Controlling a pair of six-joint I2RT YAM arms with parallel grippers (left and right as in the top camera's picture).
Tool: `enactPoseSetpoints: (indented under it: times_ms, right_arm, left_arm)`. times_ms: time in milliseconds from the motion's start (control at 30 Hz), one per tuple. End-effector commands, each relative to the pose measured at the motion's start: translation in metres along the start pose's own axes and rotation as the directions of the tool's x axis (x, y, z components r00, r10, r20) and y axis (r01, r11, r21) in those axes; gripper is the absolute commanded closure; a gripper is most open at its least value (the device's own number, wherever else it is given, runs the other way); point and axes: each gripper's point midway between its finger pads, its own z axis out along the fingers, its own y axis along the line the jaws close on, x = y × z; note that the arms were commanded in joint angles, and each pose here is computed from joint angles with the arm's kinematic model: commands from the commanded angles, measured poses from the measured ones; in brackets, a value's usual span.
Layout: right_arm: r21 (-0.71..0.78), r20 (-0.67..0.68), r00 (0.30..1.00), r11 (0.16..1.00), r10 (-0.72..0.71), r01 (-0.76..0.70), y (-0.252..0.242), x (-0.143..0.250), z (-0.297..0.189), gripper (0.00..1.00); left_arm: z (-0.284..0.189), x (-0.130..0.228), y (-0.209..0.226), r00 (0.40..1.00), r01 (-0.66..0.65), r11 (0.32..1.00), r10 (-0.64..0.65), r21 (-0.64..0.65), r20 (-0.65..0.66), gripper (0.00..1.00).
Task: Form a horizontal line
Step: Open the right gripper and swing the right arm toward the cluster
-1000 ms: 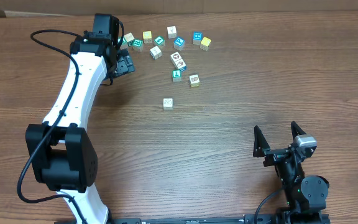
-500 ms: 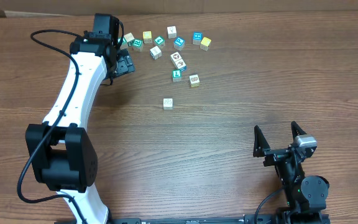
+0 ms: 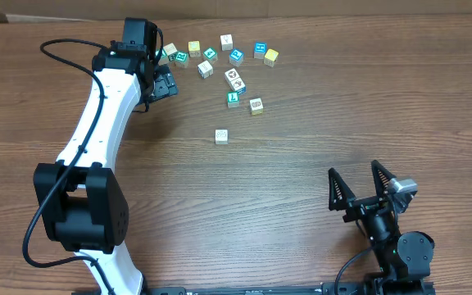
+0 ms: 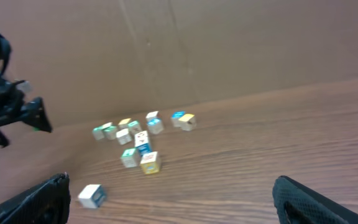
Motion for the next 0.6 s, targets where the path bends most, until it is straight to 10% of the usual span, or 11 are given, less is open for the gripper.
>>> enactPoseSetpoints:
  times_ms: [0,567]
  right_arm:
    - [-0.038,0.006,0.998,0.997,0.062,-0.062,0.011,-0.013,-0.004,0.00]
    - [-0.046,0.023,0.998,0.997,0.061,-0.060,0.067,-0.161,-0.038,0.00]
  left_arm:
    - [-0.001,-0.006,-0.002,1.000,-0.001,1.000,0.001,-0.006,0.015,0.00]
    - [-0.001,-0.006,-0.002,1.000,-0.001,1.000,0.001,-0.006,0.015,0.00]
